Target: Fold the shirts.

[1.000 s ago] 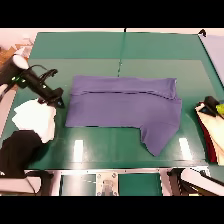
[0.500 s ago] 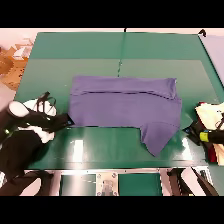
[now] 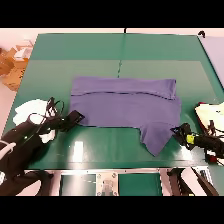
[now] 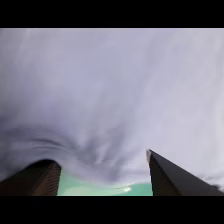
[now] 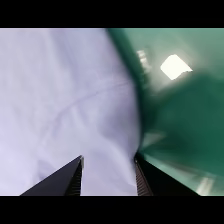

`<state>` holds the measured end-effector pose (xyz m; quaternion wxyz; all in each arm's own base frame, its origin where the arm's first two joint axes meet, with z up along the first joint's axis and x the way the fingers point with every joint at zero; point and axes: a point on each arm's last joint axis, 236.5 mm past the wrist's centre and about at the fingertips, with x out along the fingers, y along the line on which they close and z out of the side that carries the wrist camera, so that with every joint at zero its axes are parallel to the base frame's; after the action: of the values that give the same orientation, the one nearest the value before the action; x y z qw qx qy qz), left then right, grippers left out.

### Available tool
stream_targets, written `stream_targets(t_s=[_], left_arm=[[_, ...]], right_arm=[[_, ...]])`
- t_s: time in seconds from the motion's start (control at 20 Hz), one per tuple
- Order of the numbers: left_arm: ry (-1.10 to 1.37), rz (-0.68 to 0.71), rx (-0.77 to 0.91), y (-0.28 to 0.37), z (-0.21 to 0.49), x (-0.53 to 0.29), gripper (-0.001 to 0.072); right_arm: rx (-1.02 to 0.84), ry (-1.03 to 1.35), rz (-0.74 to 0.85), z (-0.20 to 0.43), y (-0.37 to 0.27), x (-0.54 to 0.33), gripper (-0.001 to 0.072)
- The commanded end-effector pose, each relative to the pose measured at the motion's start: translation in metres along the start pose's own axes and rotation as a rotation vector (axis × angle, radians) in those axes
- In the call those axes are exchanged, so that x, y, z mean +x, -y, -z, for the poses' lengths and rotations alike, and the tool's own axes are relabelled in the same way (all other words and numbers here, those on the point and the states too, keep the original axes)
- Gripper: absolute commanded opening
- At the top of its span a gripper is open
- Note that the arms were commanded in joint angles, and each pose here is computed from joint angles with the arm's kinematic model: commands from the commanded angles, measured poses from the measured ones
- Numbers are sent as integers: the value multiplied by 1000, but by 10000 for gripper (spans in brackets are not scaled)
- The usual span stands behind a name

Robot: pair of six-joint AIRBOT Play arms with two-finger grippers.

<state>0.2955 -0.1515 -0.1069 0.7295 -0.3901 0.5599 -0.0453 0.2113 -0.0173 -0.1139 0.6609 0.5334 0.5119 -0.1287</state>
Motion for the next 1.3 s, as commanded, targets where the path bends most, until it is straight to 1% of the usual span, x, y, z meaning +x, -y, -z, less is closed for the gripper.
stream_targets(t_s=[0.0,0.05,0.1,0.15,0.2,0.25,0.3,0.35,0.4,0.45,0.55,0.7,0.75,0.85,1.1,1.25], left_arm=[[14,17,-24,1,-8,14,644],[16,24,-14,5,-10,14,641],[20,29,-4,8,-12,13,451],[13,33,27,10,-12,13,271],[3,41,57,13,-10,12,151],[-5,47,75,16,-9,11,65],[-11,56,95,20,-8,10,21],[-17,57,118,23,-8,8,21],[-38,59,146,26,-7,6,20],[-69,60,171,28,-4,2,20],[-136,43,202,24,-1,-8,20],[-258,-39,253,4,12,-23,20],[-295,-67,275,-2,17,-27,19],[-341,-80,294,-3,24,-33,20],[-318,-42,333,26,7,-44,19],[-269,-8,383,56,-12,-53,18]], right_arm=[[4,-78,-27,17,-8,17,409],[2,-102,-38,23,-13,22,406],[-6,-111,-55,26,-19,24,390],[-19,-110,-75,26,-25,24,338],[-27,-111,-84,25,-29,22,287],[-56,-118,-93,24,-33,20,162],[-78,-129,-105,25,-38,17,99],[-98,-137,-115,24,-43,13,27],[-118,-138,-116,21,-47,10,18],[-136,-137,-109,19,-50,6,18],[-152,-132,-31,13,-39,-2,17],[-164,-101,107,6,-15,-20,17],[-169,-82,134,3,-11,-27,16],[-180,-49,171,-4,-10,-41,17],[-245,-20,133,-14,-45,-71,17],[-252,25,23,-24,-82,-81,17]])
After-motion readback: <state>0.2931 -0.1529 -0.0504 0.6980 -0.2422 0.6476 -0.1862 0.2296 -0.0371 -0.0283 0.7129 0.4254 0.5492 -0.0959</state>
